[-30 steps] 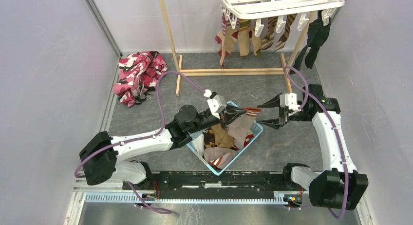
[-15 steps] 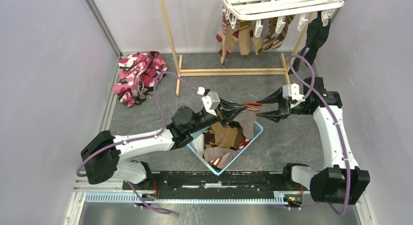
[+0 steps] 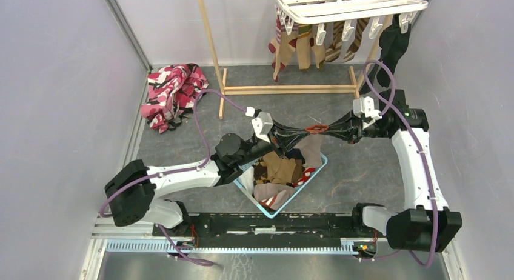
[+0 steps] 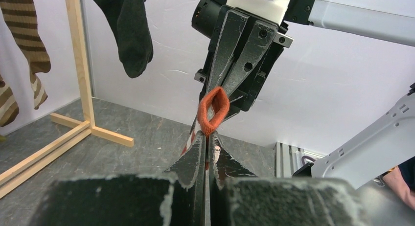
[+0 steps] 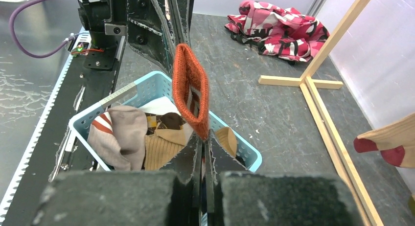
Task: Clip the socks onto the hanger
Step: Open the clamp at the hanger.
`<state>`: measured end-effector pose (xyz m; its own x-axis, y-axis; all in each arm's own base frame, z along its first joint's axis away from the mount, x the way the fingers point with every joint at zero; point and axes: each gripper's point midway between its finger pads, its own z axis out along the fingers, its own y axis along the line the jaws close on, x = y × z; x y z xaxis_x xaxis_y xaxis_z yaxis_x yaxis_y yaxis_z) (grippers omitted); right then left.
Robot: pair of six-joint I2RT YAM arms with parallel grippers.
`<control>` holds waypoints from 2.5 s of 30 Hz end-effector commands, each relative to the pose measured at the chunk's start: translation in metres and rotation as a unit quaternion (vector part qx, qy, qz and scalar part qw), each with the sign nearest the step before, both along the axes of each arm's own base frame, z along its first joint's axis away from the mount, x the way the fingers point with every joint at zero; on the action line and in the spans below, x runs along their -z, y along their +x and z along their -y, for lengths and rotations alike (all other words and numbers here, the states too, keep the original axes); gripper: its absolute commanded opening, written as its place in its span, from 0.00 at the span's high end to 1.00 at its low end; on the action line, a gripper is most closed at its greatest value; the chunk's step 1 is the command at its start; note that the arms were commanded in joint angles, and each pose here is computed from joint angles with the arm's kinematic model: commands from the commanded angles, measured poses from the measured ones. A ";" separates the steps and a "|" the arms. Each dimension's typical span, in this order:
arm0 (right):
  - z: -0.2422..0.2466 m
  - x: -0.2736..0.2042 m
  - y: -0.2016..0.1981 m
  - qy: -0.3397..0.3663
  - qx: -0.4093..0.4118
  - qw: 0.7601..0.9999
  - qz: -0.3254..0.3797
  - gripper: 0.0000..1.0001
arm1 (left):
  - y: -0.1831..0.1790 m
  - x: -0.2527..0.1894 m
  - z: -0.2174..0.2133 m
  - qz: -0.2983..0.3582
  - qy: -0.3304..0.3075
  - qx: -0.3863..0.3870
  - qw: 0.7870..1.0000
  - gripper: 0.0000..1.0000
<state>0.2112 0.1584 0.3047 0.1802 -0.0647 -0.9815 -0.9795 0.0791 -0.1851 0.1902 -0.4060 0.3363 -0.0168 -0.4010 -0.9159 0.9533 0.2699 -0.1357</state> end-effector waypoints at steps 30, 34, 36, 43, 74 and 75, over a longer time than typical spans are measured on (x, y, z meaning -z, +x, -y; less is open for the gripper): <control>0.137 -0.095 0.102 0.063 0.338 0.935 -0.082 1.00 | 0.078 -0.160 0.069 0.107 -0.006 0.003 0.994 0.14; 0.135 -0.090 0.098 0.055 0.323 0.940 -0.094 1.00 | 0.079 -0.143 0.075 0.162 0.028 -0.004 0.986 0.13; 0.133 -0.088 0.093 0.048 0.316 0.943 -0.088 1.00 | 0.075 -0.123 0.073 0.222 0.061 -0.005 0.973 0.09; 0.124 -0.089 0.080 0.045 0.299 0.950 -0.081 1.00 | 0.075 -0.088 0.073 0.320 0.129 -0.010 0.939 0.09; 0.096 -0.083 0.055 0.032 0.199 0.979 -0.038 0.55 | 0.064 -0.101 0.096 0.205 0.028 0.012 0.978 0.98; 0.096 -0.085 0.054 0.030 0.199 0.979 -0.032 0.54 | 0.063 -0.101 0.093 0.201 0.027 0.011 0.979 0.98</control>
<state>0.2754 0.0557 0.3725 -0.0159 -0.0281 -0.9995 -0.8512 0.5248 -0.0012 0.2629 -0.5197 0.3998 0.3592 -0.2648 -0.8949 0.9268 0.2138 0.3088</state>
